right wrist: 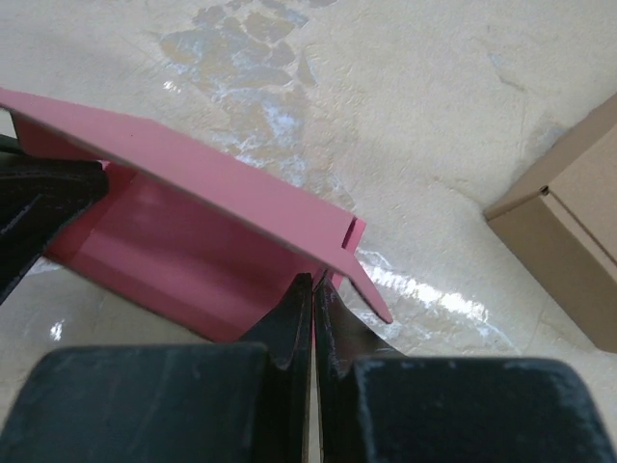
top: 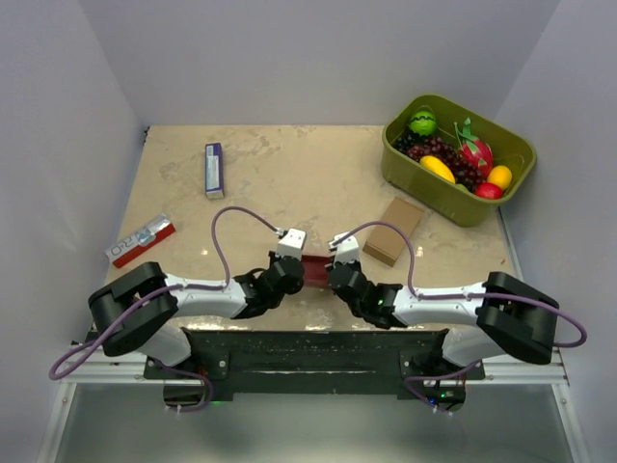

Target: Fold the paper box

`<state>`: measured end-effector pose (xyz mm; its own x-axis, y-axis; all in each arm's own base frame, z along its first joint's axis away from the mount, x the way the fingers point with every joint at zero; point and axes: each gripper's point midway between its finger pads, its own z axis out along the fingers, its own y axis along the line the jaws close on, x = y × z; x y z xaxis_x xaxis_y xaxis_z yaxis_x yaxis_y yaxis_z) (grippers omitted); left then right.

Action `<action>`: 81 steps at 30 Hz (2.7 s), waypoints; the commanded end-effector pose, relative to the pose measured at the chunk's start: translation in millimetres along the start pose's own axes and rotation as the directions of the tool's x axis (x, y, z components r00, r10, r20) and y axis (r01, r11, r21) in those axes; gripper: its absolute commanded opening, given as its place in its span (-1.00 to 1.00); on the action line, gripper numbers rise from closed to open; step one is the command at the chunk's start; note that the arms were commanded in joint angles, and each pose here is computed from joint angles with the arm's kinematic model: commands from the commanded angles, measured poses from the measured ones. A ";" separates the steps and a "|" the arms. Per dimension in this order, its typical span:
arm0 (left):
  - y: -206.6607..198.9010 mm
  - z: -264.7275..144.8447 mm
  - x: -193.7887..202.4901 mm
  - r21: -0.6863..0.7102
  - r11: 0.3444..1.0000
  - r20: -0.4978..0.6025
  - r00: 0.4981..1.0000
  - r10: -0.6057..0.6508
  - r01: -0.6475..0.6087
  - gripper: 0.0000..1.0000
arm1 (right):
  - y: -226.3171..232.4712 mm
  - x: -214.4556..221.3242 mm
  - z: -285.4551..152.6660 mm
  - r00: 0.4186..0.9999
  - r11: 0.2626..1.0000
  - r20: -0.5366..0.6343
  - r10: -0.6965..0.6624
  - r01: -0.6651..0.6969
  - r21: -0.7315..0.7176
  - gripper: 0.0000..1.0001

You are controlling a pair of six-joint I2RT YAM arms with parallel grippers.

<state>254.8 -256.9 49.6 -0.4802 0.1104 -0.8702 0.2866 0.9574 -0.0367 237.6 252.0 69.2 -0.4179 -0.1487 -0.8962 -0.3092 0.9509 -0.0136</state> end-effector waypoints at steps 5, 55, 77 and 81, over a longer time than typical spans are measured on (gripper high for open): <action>-14.4 -15.7 38.2 0.109 0.993 -0.068 0.997 -0.039 0.046 -1.00 | 34.1 13.2 -15.7 0.997 0.995 -0.007 0.080 -0.080 -0.063 -1.00; 35.9 -33.2 -70.4 0.285 0.951 0.061 0.993 0.105 -0.118 0.36 | 3.3 -60.8 -4.6 0.995 0.988 -0.102 -0.018 0.002 -0.152 0.49; 29.3 -25.2 -53.9 0.320 0.940 0.010 0.993 0.121 -0.118 -0.75 | 9.0 -46.8 1.1 0.991 0.984 -0.129 -0.031 0.008 -0.176 -0.38; 28.0 -24.5 -52.6 0.326 0.939 0.011 0.993 0.116 -0.113 -0.92 | 8.2 -47.3 2.4 0.992 0.986 -0.126 -0.028 0.007 -0.167 -0.52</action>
<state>257.6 -219.0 88.2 -0.4778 0.2512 -0.8418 0.5788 0.8108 -0.0866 249.4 257.0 97.0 -0.5422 -0.2352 -0.8067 -0.4403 0.8972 0.0344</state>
